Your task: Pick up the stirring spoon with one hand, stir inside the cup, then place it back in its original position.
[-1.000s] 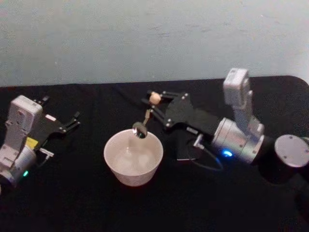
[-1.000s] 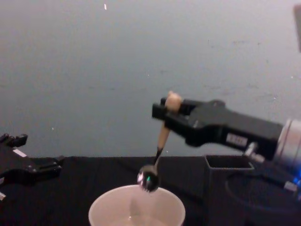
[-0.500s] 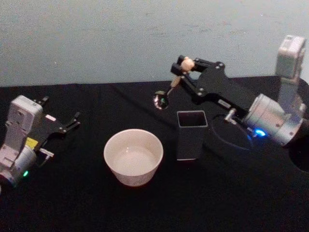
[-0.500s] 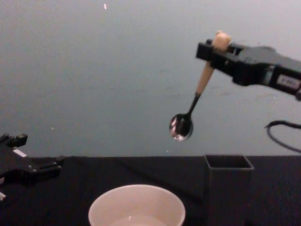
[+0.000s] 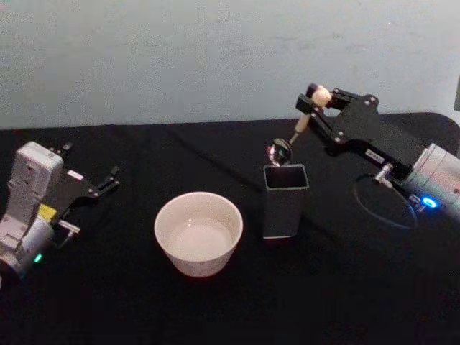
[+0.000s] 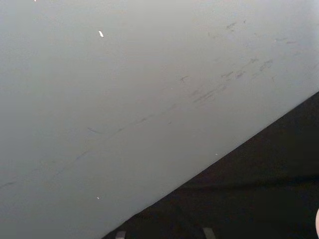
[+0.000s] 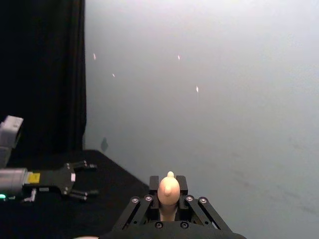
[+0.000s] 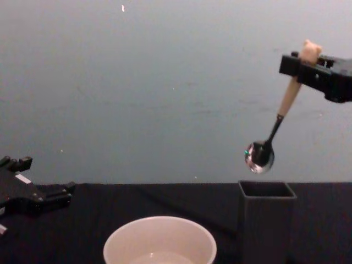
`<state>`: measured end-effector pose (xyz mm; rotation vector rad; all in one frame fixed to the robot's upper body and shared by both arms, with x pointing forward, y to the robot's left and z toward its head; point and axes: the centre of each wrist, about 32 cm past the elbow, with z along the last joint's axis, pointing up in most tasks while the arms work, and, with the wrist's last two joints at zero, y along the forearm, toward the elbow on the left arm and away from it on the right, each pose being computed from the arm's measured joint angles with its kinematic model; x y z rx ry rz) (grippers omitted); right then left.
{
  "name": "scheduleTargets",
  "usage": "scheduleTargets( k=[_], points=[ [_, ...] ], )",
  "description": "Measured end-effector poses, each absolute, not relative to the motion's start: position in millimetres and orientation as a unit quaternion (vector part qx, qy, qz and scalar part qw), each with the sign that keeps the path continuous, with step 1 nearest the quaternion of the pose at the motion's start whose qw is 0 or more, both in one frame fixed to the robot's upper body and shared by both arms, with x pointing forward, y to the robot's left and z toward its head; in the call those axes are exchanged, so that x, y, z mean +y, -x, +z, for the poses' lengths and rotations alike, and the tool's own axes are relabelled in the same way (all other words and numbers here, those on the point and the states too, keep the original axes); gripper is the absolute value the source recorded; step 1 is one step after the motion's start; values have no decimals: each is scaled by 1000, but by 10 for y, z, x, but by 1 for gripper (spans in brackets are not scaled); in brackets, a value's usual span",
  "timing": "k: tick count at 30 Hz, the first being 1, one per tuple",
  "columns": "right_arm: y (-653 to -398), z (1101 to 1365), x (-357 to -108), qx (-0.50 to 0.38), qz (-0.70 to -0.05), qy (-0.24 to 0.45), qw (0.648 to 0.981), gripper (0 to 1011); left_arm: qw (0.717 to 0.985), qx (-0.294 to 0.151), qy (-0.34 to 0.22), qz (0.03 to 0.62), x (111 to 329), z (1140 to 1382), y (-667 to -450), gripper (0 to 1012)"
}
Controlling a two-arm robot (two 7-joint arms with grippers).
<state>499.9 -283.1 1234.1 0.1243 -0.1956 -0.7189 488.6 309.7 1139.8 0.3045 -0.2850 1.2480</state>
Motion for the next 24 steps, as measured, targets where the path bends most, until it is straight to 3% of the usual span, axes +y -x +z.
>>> scheduleTargets(
  k=[24],
  points=[
    [-5079, 12291, -2843, -19, -360, -27, 932, 202, 791, -132, -141, 580, 3097, 11398, -4886, 1001]
  ],
)
